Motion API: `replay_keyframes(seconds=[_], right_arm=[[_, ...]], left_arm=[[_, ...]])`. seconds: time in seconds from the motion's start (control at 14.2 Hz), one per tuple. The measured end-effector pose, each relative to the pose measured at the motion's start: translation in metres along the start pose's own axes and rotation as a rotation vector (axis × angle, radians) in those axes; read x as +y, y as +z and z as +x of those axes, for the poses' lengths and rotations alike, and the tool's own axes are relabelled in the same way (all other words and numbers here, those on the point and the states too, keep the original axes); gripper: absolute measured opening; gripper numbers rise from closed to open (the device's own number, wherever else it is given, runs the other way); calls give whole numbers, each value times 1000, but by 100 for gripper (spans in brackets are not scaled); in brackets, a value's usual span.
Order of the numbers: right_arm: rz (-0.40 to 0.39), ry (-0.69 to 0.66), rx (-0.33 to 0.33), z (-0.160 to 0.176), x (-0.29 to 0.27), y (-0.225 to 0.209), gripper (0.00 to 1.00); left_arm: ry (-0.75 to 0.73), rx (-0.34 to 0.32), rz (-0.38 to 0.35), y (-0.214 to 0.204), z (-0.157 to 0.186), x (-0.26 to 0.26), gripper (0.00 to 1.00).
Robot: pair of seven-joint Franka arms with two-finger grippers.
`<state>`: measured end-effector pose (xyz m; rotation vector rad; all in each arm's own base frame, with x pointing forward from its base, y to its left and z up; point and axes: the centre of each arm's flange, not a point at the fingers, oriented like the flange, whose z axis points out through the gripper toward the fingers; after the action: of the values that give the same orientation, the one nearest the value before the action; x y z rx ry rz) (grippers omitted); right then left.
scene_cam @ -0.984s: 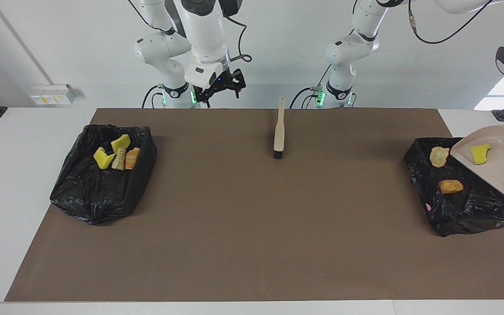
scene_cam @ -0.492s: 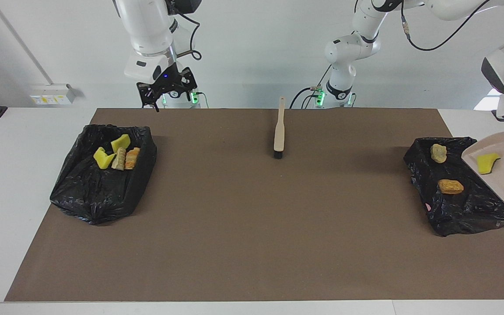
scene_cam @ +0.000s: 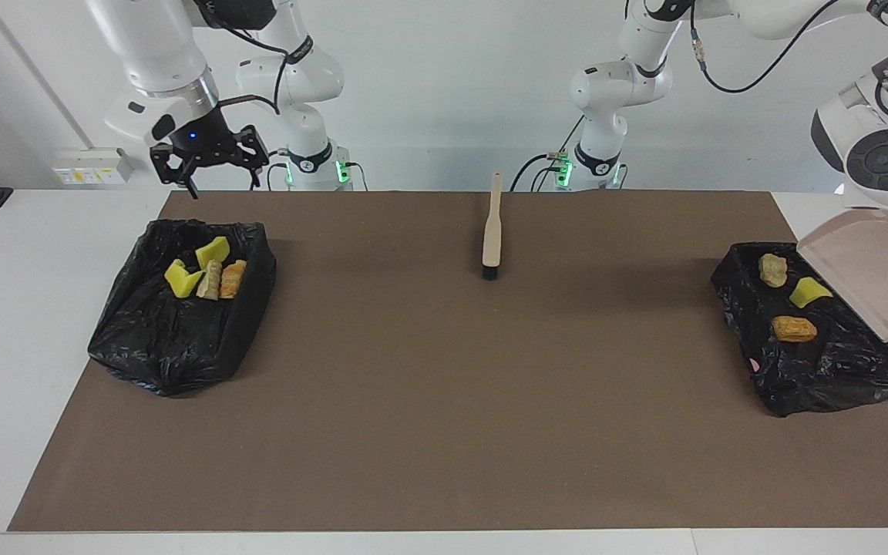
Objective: Sweep and dump trash in bin
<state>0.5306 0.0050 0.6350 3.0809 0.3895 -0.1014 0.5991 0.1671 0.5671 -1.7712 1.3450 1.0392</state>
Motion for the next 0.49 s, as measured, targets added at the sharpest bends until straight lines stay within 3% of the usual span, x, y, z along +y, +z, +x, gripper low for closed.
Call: replay_keyframes(seconds=[0.21,0.28,0.49], right_arm=[[-7,52,38,-2,26,-2,100],[-10,77,51,-1,28,-3,100],[-9,177,63,1,25,-5,100]], left_arm=[[-56,14,4,-3,-24,-6,31],[-78,61,-8,-4,-31,-7,31],[-146,317,-106,2,-38,1,31]])
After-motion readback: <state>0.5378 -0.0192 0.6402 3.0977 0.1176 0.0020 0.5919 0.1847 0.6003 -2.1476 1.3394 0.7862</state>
